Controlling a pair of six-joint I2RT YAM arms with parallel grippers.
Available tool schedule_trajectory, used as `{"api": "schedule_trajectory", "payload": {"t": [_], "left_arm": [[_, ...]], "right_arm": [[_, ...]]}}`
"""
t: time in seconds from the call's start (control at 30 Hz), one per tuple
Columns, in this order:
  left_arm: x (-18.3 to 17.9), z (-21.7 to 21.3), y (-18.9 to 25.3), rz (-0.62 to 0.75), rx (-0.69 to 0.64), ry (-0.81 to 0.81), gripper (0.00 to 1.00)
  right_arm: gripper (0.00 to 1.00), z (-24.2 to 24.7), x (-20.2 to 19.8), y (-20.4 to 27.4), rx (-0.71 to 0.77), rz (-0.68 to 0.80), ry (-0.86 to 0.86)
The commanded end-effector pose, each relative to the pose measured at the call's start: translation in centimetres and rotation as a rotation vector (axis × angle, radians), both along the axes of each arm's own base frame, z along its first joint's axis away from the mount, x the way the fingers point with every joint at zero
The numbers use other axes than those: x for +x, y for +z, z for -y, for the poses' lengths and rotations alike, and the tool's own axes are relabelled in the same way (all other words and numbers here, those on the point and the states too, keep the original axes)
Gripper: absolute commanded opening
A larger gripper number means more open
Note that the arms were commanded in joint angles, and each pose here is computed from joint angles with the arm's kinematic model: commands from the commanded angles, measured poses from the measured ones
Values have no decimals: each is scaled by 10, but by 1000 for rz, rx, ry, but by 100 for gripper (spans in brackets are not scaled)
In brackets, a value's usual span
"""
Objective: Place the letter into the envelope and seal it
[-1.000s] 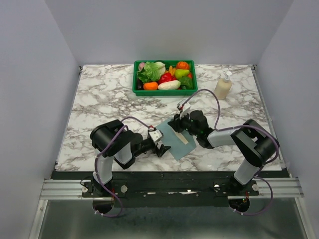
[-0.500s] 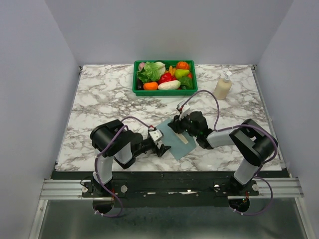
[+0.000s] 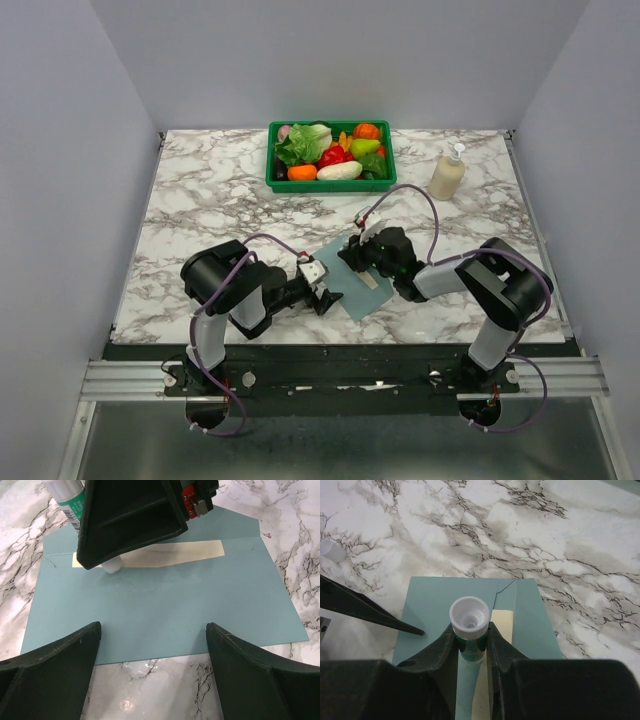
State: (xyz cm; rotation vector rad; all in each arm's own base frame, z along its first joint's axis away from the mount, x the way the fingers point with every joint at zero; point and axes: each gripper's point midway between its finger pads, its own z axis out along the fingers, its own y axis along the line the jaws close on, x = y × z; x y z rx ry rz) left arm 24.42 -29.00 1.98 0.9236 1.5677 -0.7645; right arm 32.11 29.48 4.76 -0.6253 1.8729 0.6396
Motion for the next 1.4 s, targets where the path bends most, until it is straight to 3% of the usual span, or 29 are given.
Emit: {"api": "schedule_trajectory", "payload": {"t": [0.0, 0.6, 0.97, 1.37], "left_arm": [[2, -13, -19, -26, 56, 52, 95], [2, -12, -21, -39, 59, 47, 95], [1, -11, -18, -34, 50, 45, 95], [2, -12, -18, -35, 51, 51, 95]], "right_arm": [[1, 2, 1, -7, -11, 10, -20], [1, -7, -18, -30, -93, -24, 4], [1, 20, -9, -37, -141, -42, -156], [1, 28, -23, -37, -124, -64, -150]]}}
